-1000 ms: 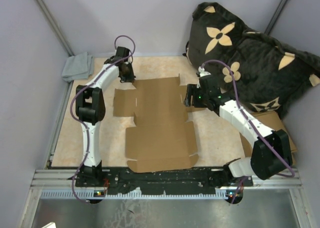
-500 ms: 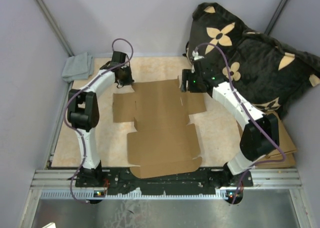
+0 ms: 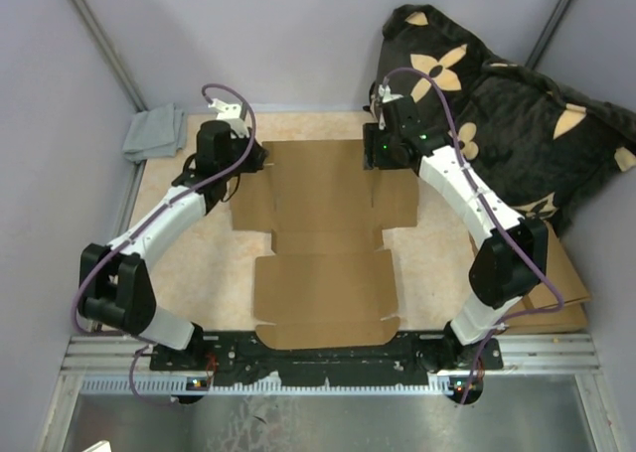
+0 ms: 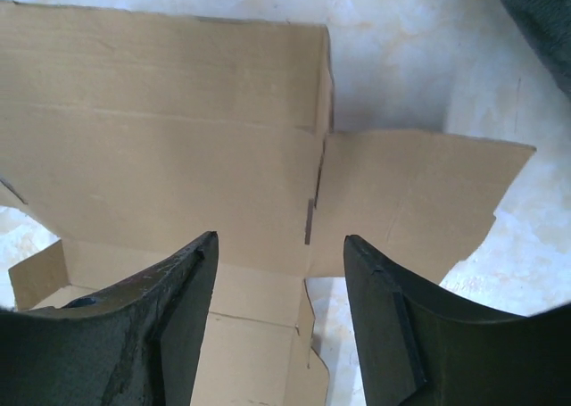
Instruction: Fold the paper box
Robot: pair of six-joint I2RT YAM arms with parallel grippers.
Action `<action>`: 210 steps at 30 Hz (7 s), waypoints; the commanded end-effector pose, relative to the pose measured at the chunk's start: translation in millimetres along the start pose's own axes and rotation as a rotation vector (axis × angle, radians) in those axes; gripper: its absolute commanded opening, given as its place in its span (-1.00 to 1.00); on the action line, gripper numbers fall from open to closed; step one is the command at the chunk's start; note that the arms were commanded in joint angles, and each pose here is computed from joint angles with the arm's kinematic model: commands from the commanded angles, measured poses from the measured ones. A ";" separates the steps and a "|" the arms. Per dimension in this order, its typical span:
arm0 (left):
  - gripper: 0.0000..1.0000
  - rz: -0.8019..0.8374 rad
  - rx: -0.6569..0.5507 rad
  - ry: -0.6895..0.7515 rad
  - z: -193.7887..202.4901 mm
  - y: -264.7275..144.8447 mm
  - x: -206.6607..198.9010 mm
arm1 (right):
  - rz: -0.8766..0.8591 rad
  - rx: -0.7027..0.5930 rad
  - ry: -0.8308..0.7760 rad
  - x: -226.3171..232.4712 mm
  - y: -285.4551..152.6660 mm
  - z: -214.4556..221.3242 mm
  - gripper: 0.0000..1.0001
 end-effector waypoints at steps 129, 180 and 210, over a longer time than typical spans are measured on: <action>-1.00 -0.211 -0.097 -0.036 72.1 -85.2 -25.9 | -0.037 -0.320 0.086 -35.2 -54.8 76.6 0.25; -1.00 -0.461 -0.289 -0.013 59.0 -32.9 -8.9 | -0.293 -0.148 0.169 -102.1 35.2 68.5 0.33; -1.00 -0.382 -0.321 -0.051 89.5 -41.8 -10.0 | -0.746 -0.060 -0.145 -34.2 6.6 85.8 0.44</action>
Point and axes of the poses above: each gripper's point midway between its finger pads, its own y axis out along the fingers, its own x axis along the line the jaws close on, z = x × y, the point moved 9 cm from there along -y, back along the fingers, and after that the axes turned 13 degrees about y, right-handed, at the moved point
